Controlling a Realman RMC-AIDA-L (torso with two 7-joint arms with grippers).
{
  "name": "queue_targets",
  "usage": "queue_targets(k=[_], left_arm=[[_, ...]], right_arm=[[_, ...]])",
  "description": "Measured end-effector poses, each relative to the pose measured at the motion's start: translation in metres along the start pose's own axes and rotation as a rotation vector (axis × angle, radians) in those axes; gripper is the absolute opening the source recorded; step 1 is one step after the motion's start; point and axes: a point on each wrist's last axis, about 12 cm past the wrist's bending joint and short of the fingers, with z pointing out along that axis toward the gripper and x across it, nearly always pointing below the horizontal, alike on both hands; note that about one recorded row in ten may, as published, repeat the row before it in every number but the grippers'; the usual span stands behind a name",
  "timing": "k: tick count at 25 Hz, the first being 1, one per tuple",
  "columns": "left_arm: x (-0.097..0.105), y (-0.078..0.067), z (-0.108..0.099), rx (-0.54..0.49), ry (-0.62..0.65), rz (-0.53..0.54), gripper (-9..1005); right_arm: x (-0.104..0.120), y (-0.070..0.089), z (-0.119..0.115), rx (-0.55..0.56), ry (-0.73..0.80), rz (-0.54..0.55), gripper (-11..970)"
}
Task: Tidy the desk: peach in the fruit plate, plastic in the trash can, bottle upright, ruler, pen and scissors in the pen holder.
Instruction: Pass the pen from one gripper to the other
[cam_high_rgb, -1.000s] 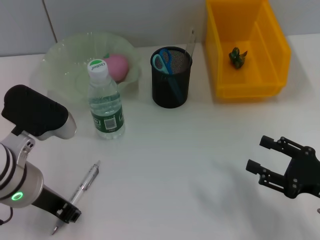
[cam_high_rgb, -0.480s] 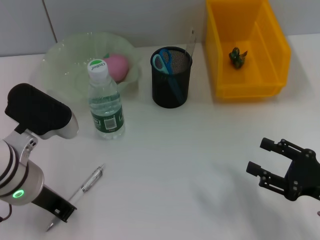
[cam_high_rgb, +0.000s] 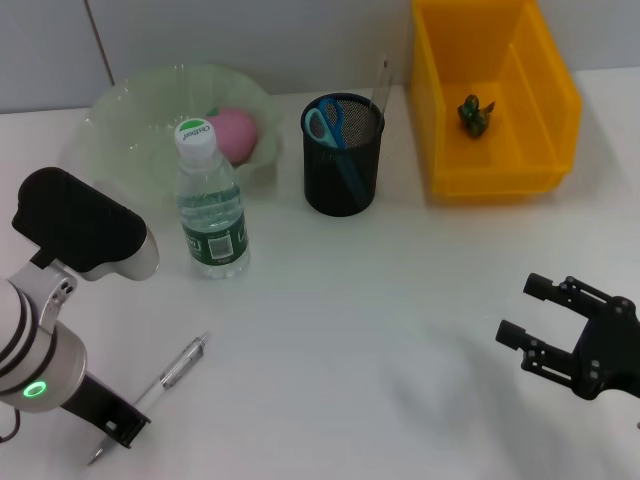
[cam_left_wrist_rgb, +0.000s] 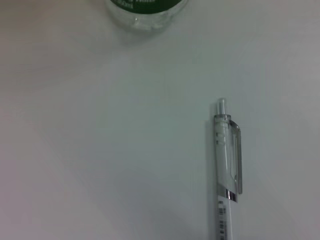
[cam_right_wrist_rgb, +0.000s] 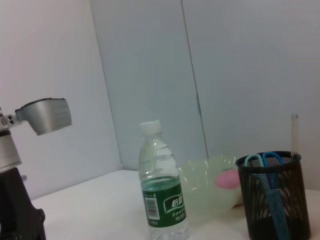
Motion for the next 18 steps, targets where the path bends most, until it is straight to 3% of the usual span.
queue_targets(k=[12, 15, 16, 18], left_arm=[[-0.004, -0.006, -0.013, 0.009, -0.059, 0.022, 138], [-0.006, -0.010, -0.017, 0.020, -0.085, 0.035, 138], [-0.011, -0.017, -0.023, 0.035, -0.126, 0.063, 138], [-0.015, -0.023, -0.028, 0.041, -0.161, 0.091, 138]], right_arm=[[-0.004, 0.003, -0.004, 0.074, -0.125, 0.047, 733], [-0.004, 0.009, 0.003, 0.059, -0.178, 0.109, 733], [-0.004, 0.015, 0.009, 0.028, -0.216, 0.183, 733], [-0.004, 0.017, 0.011, 0.014, -0.228, 0.216, 733]])
